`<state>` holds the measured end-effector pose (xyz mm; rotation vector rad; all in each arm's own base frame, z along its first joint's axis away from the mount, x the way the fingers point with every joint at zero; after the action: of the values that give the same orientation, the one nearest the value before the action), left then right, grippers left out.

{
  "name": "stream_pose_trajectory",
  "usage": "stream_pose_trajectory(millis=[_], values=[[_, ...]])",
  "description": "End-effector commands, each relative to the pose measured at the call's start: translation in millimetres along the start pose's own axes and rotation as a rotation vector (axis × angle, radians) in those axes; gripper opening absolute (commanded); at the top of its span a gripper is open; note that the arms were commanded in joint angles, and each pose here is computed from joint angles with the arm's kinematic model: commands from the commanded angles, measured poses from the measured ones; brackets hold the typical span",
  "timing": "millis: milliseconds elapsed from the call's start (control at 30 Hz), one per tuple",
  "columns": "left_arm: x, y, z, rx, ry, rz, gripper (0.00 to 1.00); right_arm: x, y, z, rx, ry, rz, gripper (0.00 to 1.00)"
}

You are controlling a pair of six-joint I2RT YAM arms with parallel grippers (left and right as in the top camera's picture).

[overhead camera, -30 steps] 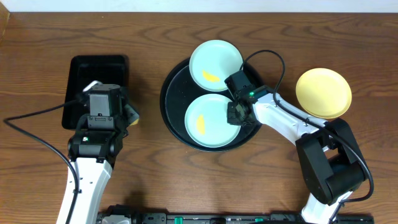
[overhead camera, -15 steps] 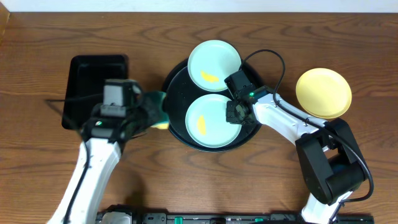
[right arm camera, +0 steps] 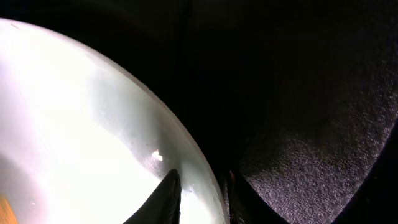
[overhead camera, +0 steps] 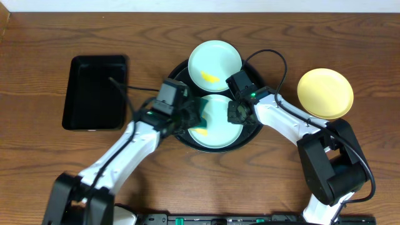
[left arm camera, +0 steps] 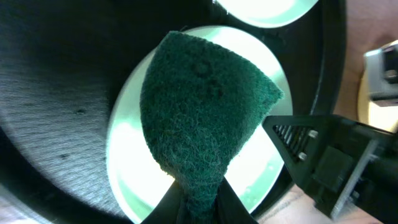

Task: Clean dirty plates on tray and stack at the side

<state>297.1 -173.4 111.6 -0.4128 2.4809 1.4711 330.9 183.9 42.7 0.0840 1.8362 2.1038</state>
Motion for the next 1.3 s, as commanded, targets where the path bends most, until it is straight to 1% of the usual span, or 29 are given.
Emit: stream_pose_trajectory(millis=[0, 167, 300, 667, 933, 1033, 1067, 1100, 1133, 1167, 1200, 1267], values=[[8, -21, -5, -0.014, 0.023, 0.024, 0.08, 0, -5, -2, -0.002, -0.021, 0.003, 0.21], [12, -41, -16, -0.004, -0.023, 0.022, 0.08, -1, -5, -1, -0.006, -0.021, -0.001, 0.21], [12, -47, -6, -0.096, -0.036, -0.014, 0.07, -2, -5, -1, -0.008, -0.040, -0.004, 0.21], [20, -53, -11, -0.113, -0.061, -0.002, 0.08, -4, -5, -3, -0.010, -0.050, -0.002, 0.21], [32, -65, -9, -0.133, -0.044, 0.034, 0.08, -4, -5, -3, -0.010, -0.050, -0.002, 0.21], [38, -67, -16, -0.114, -0.055, 0.054, 0.17, -4, -5, -3, -0.010, -0.050, -0.002, 0.22], [40, -67, -19, -0.105, -0.063, 0.056, 0.22, -4, -5, -3, -0.010, -0.050, -0.002, 0.22], [40, -68, -22, -0.098, -0.071, 0.055, 0.23, -4, -5, -3, -0.010, -0.049, -0.002, 0.22], [41, -68, -24, -0.092, -0.082, 0.052, 0.27, -4, -5, -3, -0.010, -0.049, -0.002, 0.22], [40, -69, -26, -0.086, -0.102, 0.049, 0.30, -4, -5, -3, -0.010, -0.049, -0.002, 0.22], [39, -69, -27, -0.078, -0.133, 0.042, 0.36, -4, -5, -3, -0.010, -0.049, -0.002, 0.22], [37, -67, -29, -0.070, -0.194, 0.032, 0.40, -4, -5, -3, -0.010, -0.049, -0.002, 0.23]])
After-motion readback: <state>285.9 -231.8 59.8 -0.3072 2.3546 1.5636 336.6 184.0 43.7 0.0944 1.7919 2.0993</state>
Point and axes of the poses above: each gripper's point midway between its finger pads, its own y axis back along the fingers, its own z axis along the line the jaws close on, x = y × z, the point moved 4 cm from there along y, back along the fingers, and after that the axes turned 13 degrees about -y, right-handed, at the moved point
